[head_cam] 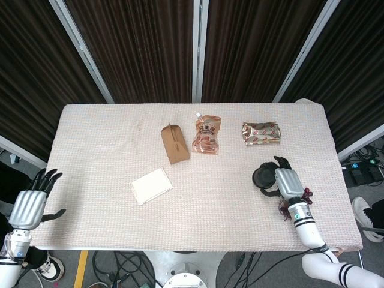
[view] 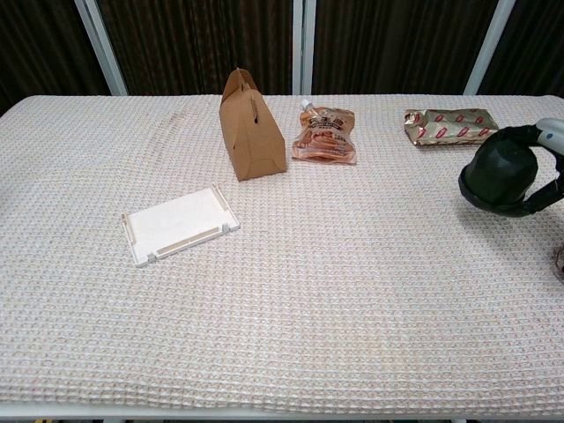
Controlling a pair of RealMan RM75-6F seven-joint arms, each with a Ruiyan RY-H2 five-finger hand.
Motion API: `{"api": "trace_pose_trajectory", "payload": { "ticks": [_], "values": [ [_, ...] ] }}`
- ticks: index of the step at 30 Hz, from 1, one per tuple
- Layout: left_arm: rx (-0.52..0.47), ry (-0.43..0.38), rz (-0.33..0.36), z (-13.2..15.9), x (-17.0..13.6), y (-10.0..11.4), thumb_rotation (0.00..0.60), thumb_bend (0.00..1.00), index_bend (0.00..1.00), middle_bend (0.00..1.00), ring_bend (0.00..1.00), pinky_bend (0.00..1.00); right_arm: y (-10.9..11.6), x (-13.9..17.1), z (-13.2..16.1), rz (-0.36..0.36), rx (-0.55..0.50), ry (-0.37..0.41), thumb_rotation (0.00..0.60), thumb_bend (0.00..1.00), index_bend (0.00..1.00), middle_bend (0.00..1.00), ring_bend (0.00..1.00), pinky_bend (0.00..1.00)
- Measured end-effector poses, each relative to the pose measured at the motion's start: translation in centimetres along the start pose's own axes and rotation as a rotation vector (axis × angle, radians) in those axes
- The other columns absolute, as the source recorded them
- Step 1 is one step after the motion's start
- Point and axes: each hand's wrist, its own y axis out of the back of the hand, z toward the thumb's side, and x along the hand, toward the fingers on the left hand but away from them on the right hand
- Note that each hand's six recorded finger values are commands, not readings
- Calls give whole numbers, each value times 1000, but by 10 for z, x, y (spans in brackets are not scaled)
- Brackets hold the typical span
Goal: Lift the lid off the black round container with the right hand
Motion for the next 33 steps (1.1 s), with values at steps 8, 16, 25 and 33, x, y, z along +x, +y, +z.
{"api": "trace_pose_trajectory", "payload": {
  "ticks": [8,16,25,33],
  "values": [
    [-6,-13,11,5,1,4,600,23,133,67,0,220,54,10,34,-147,-36,119,600,134,308,425,78,0],
    [-10,-18,17,8,2,6,600,23,133,67,0,220,107,37,62,-273,-81,218,600,130,324,436,90,0],
    [-12,-12,19,7,1,8,600,24,133,67,0,220,29,-1,-16,28,83,-5,600,148,325,437,91,0],
    [-11,-31,31,13,7,10,600,23,133,67,0,220,77,9,34,-153,33,169,600,124,329,437,91,0]
  ]
}}
